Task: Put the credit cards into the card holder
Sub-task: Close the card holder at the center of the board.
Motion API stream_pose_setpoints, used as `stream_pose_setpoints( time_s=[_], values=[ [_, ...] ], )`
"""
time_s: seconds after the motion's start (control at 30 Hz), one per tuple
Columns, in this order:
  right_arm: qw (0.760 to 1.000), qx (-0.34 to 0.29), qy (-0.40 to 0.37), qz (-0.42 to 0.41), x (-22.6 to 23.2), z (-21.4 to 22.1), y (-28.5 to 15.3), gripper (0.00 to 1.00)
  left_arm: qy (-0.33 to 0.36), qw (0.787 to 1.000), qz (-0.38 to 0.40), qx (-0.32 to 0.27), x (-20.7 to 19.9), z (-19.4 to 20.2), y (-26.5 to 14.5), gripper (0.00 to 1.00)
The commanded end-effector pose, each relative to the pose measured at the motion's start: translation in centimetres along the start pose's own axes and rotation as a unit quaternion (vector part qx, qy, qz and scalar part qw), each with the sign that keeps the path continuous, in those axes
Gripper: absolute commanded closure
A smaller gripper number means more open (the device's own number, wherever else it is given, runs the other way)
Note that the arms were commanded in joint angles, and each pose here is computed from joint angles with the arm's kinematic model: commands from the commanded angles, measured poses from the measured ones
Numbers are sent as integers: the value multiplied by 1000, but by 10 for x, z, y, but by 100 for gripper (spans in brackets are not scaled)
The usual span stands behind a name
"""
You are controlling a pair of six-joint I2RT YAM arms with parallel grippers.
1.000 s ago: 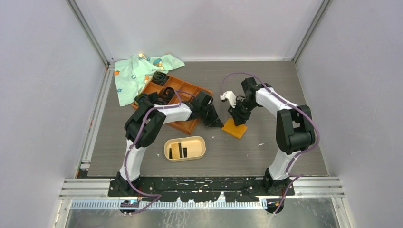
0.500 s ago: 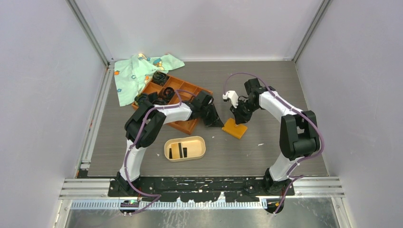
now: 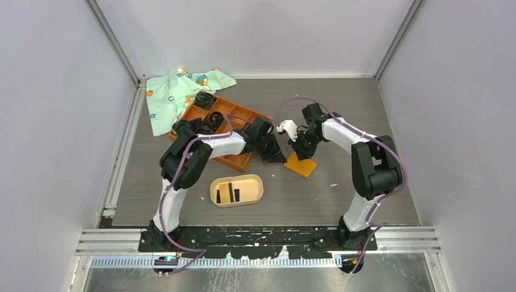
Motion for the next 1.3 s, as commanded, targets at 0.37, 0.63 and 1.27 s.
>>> stream_pose_setpoints(
  time_s=[0.37, 0.63, 1.27],
  values=[
    [998, -35, 33, -51, 16, -2, -15, 79, 34, 998, 45, -24, -33, -9, -21, 93],
    [977, -176, -66, -102, 26, -18, -71, 49, 45, 997, 59, -31, -39, -12, -25, 92],
    [968, -108, -226, -26, -10, 14, -27, 42, 86, 992, 76, -50, -55, -13, -36, 90]
  ],
)
Point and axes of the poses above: each gripper's point midway between its finger pads, its own y axis out along the fingers, its own x axis along the line the jaws close on, z = x × y, the point moved 9 cm from there along -y, back along the fingers, and after that the axes turned 8 degrees about y, right-handed, at the moved point
